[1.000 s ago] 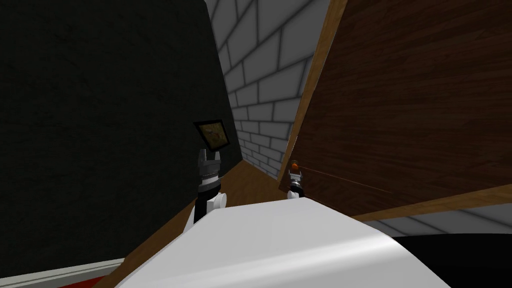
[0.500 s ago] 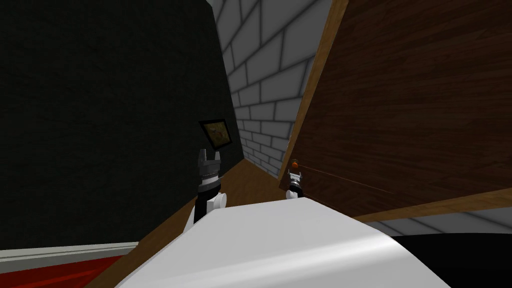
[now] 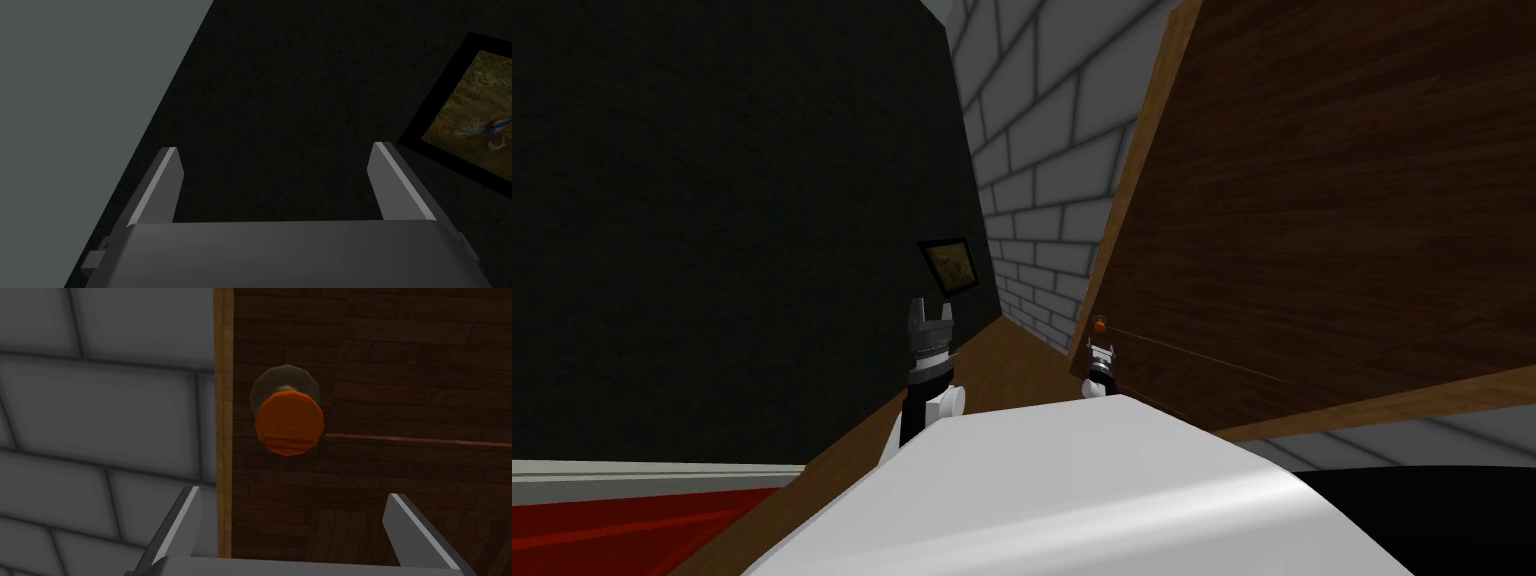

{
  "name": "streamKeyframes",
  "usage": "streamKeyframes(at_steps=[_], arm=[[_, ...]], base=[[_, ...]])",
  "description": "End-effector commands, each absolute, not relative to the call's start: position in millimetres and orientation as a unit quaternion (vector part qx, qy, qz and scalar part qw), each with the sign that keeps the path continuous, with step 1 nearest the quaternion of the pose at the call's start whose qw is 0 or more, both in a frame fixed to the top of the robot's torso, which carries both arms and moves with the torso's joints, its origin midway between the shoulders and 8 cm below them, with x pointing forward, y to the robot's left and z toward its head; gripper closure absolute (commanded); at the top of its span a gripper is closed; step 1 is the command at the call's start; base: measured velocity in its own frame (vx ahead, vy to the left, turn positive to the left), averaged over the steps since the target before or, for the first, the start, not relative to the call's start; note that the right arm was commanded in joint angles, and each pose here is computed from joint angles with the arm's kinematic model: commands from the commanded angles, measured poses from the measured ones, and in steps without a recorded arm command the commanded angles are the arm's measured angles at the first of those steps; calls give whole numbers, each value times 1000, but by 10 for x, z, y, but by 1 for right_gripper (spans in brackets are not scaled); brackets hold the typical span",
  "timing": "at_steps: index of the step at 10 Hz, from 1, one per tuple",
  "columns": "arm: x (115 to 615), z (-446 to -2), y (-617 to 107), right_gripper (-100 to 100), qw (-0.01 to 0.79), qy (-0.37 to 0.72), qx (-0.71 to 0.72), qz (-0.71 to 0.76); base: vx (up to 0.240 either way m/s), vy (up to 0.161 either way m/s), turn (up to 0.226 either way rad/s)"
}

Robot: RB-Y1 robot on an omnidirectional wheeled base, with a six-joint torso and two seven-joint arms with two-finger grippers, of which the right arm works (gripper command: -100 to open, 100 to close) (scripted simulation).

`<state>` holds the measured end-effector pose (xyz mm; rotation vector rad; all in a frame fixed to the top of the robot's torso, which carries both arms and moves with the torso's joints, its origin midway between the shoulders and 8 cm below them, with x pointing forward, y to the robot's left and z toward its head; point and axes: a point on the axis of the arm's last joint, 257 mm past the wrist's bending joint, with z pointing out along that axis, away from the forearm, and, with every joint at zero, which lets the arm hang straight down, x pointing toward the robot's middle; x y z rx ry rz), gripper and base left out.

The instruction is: Pull the door open

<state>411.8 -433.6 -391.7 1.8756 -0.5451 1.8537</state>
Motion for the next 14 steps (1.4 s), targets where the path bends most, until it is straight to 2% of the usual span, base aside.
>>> streamKeyframes(at_steps=[1, 3, 14], arm=[[4119, -3918, -4324, -100, 212, -212, 675, 675], [4041, -3930, -4473, -100, 217, -209, 675, 673], [3545, -3933, -5298, -100, 224, -217, 672, 671]], base=[[-92, -4, 38], [22, -5, 15], [138, 0, 24]])
